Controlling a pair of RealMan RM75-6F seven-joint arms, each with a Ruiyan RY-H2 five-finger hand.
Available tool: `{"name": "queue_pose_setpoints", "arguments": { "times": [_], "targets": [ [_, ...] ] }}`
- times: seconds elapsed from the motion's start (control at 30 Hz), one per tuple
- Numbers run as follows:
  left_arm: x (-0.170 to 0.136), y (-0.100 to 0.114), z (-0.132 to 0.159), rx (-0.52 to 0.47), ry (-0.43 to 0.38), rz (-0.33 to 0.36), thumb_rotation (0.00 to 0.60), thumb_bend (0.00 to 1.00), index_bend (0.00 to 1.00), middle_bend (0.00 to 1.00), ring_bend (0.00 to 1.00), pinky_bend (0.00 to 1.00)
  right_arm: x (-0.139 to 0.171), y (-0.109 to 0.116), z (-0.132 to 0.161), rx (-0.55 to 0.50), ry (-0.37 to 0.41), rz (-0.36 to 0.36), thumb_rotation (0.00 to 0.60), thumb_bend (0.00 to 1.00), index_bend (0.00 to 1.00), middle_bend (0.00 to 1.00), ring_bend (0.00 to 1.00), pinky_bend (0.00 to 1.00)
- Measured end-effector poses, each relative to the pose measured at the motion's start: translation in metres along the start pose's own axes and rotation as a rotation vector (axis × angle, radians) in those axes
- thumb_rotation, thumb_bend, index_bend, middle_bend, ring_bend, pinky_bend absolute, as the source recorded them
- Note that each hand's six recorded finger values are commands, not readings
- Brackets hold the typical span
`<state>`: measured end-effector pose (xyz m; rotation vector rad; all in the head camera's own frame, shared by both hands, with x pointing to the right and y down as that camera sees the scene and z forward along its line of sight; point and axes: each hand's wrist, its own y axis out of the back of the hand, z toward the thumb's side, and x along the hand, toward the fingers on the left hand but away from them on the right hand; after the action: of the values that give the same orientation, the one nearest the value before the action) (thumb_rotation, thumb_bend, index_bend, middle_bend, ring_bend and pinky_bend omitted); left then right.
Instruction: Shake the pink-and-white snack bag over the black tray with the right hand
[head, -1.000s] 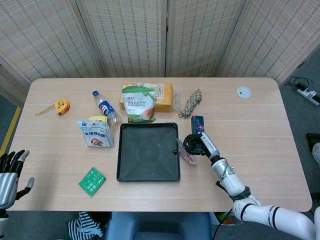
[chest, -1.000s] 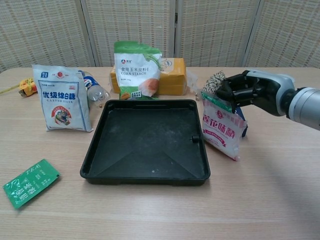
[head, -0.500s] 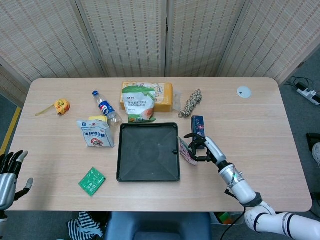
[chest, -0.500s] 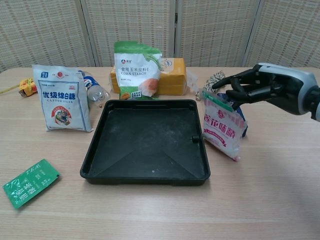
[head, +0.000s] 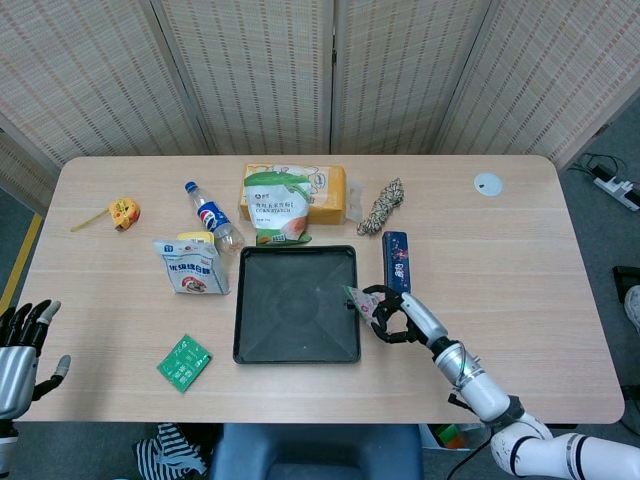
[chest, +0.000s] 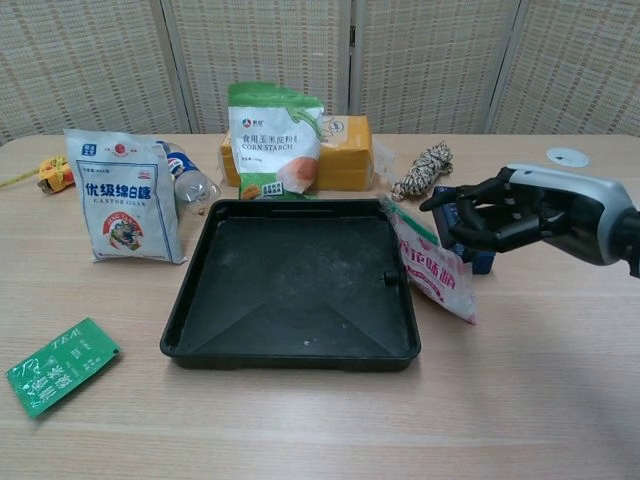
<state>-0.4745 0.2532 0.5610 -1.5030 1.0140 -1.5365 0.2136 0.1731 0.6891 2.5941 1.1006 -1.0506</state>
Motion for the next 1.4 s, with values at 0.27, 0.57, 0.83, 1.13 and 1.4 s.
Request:
{"name": "queue_pose_setpoints", "arguments": {
  "times": [0.27,0.57,0.83,1.13,1.4],
  "targets": [
    [-0.001,-0.001,-0.003,-0.002,0.008,-0.002,0.6,0.42,0.11,0.11,0.09,0.01,0.001,-0.005,0.004,0.002,0.015,0.003,0.6,0.47,0.27,0.2,0.37,0.4],
    [-0.001,-0.001,-0.004,-0.008,0.005,0.003,0.6,0.42,0.11,0.11,0.09,0.01,0.018,0.022,0.005,0.071,0.037,-0.093,0.6,0.47,0.25,0.2,0.4,0.41],
    [0.0,-0.002,-0.001,-0.012,-0.006,0.005,0.6,0.42,0.11,0.11,0.09,0.01,0.027,0.038,-0.014,0.281,-0.039,-0.118,0.6,0.42,0.25,0.23,0.89,0.75],
    [-0.002,-0.002,0.001,-0.015,-0.007,0.002,0.6,0.42,0.11,0.11,0.09,0.01,0.031,0.032,-0.037,0.448,-0.158,-0.012,0.6,0.33,0.15,0.15,0.9,0.78],
    [-0.001,-0.002,0.002,-0.018,-0.014,0.004,0.6,0.42,0.11,0.11,0.09,0.01,0.02,0.025,-0.041,0.381,-0.198,0.034,0.6,0.33,0.12,0.12,0.9,0.78]
  ]
}}
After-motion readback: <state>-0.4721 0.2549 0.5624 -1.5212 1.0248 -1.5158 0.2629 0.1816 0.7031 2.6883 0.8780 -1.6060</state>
